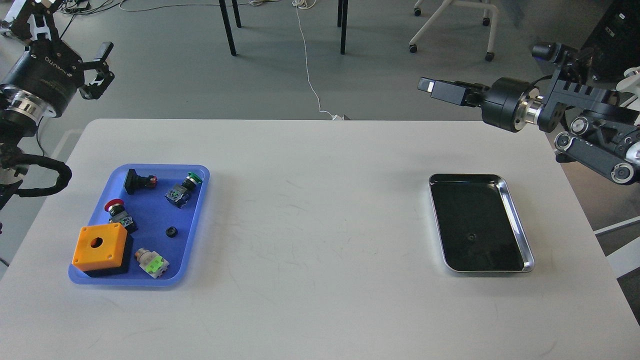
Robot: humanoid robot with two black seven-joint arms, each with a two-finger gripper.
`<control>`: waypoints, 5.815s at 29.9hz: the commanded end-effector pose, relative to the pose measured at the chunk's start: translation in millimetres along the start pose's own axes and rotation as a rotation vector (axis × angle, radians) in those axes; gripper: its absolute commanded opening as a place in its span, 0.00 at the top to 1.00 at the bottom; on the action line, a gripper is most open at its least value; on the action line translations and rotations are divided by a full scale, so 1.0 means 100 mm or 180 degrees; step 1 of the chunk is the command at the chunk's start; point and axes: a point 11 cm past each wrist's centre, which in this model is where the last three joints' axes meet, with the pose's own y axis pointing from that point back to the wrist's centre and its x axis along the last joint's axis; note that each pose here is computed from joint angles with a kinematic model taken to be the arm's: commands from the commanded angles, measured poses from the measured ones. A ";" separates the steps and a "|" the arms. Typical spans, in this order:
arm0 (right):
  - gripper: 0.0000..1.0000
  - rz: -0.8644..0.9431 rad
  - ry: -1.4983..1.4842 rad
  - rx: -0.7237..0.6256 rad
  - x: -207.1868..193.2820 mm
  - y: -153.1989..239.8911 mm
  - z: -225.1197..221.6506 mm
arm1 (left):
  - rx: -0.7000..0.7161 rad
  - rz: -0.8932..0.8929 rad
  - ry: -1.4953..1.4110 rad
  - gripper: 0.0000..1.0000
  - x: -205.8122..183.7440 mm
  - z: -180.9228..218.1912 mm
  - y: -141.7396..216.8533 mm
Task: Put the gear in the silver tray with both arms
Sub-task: 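Withdraw the right arm and move the left gripper toward the blue tray, then lower the left gripper into the blue tray onto another black gear, then close the left gripper on the second black gear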
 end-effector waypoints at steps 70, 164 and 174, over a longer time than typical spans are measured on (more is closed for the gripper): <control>0.03 0.2025 -0.4167 0.0624 -0.34 -0.20 0.15 | 0.1565 -0.2825 -0.4800 0.03 -0.79 -1.41 0.90; 0.03 0.1975 -0.4189 0.0679 -0.34 -0.18 0.15 | 0.1943 -0.3607 -0.5738 0.51 -0.30 -1.68 1.28; 0.03 0.1978 -0.4183 0.0681 -0.33 -0.18 0.15 | 0.1900 -0.3628 -0.5709 0.51 -0.36 -1.75 1.24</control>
